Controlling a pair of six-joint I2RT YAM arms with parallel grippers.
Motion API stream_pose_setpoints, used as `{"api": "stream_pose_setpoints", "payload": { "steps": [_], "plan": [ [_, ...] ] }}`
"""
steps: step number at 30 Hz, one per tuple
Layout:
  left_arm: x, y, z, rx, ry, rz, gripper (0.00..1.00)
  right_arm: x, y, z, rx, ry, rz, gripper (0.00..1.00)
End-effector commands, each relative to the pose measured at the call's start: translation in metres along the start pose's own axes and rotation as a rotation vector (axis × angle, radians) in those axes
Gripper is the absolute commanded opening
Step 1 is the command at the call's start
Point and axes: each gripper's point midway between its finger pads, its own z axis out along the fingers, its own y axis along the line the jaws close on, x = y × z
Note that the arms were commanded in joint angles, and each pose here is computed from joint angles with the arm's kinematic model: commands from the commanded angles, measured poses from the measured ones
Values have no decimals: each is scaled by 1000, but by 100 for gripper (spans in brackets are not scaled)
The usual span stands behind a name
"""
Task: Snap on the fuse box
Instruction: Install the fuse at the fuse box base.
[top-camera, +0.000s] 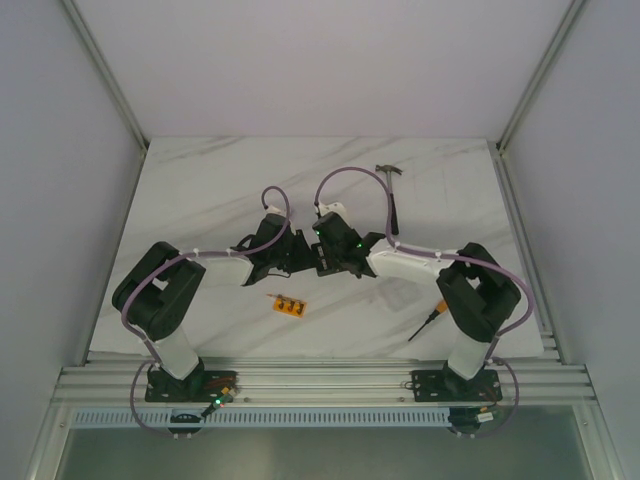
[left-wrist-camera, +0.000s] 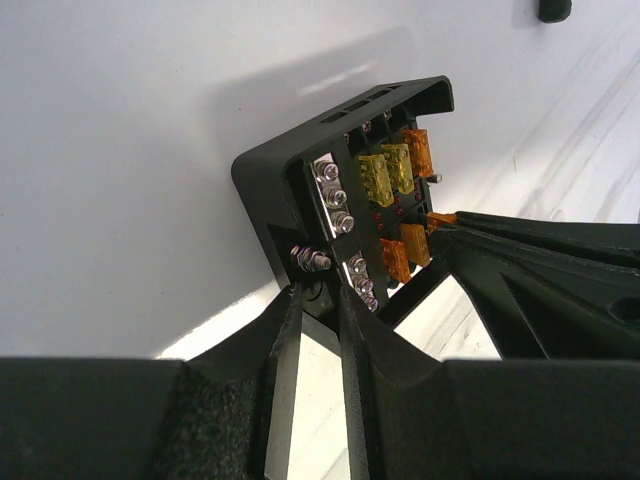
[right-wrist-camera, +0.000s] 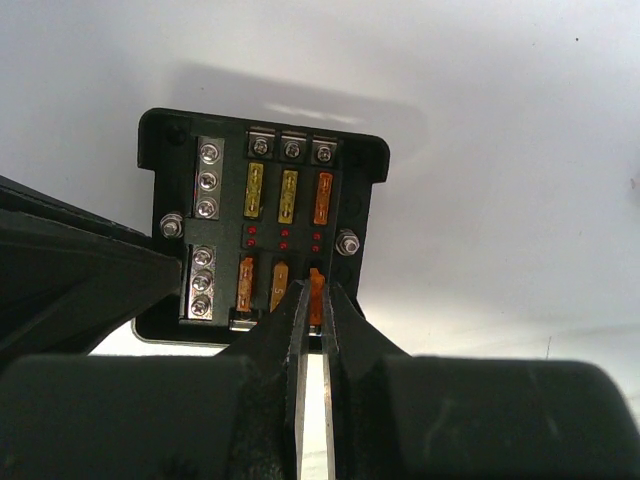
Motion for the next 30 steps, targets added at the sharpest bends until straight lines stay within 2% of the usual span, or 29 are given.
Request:
{"api": "stream_pose_setpoints", "payload": {
  "steps": [1, 9, 14, 23, 30],
  "plan": [
    [20, 19, -2, -54, 58, -10, 30, 102, -6, 15, 2, 364, -116, 0],
    [20, 22, 0, -64, 57, -12, 29, 118, -18, 29, 45, 466, -87, 0],
    [20, 22, -1, -66, 55, -13, 28, 132, -18, 22, 31, 527, -112, 0],
    [27, 29, -7, -78, 60, -18, 28, 149, -28, -5, 28, 555, -104, 0],
    [32, 30, -12, -72, 68, -19, 28, 130, -14, -9, -12, 506, -84, 0]
  ]
}}
